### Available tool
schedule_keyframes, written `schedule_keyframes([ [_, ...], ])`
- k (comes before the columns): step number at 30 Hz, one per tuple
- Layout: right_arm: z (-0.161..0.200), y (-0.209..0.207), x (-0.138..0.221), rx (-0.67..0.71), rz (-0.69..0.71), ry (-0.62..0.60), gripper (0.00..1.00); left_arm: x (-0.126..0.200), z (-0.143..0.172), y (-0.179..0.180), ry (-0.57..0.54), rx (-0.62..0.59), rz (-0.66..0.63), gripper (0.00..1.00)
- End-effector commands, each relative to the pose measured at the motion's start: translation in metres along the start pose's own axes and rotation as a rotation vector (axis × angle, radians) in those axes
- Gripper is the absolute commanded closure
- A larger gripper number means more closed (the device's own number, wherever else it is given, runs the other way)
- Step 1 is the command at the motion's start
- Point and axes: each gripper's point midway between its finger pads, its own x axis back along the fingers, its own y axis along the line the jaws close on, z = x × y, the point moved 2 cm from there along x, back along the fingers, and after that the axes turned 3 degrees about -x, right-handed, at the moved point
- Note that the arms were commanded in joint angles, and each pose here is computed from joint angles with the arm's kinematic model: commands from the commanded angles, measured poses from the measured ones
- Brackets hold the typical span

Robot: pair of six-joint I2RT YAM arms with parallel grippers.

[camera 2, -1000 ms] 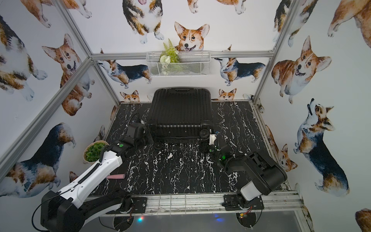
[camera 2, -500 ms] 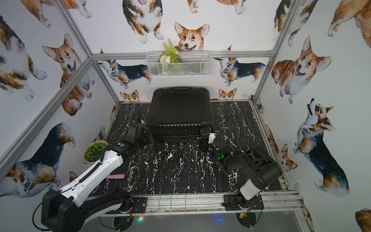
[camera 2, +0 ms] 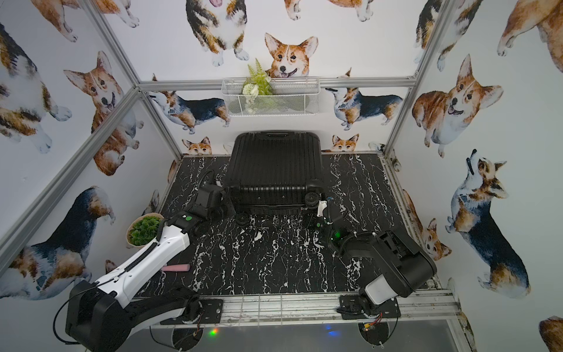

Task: Close the suitcase zippers
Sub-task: Place the suitcase at the center of the board.

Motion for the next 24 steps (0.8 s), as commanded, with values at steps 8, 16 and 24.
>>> schedule_keyframes([
  [8, 0.007, -0.001, 0.004, 0.106, 0.005, 0.053, 1.0, -0.005, 0.009, -0.046, 0.082, -0.015, 0.246, 0.88],
  [16, 0.003, -0.013, 0.009, 0.101, 0.073, 0.03, 1.0, -0.002, 0.009, -0.042, 0.08, -0.023, 0.221, 0.75],
  [24, -0.003, -0.038, 0.022, 0.091, 0.195, -0.004, 1.0, 0.007, 0.003, -0.031, 0.038, -0.063, 0.162, 0.5],
])
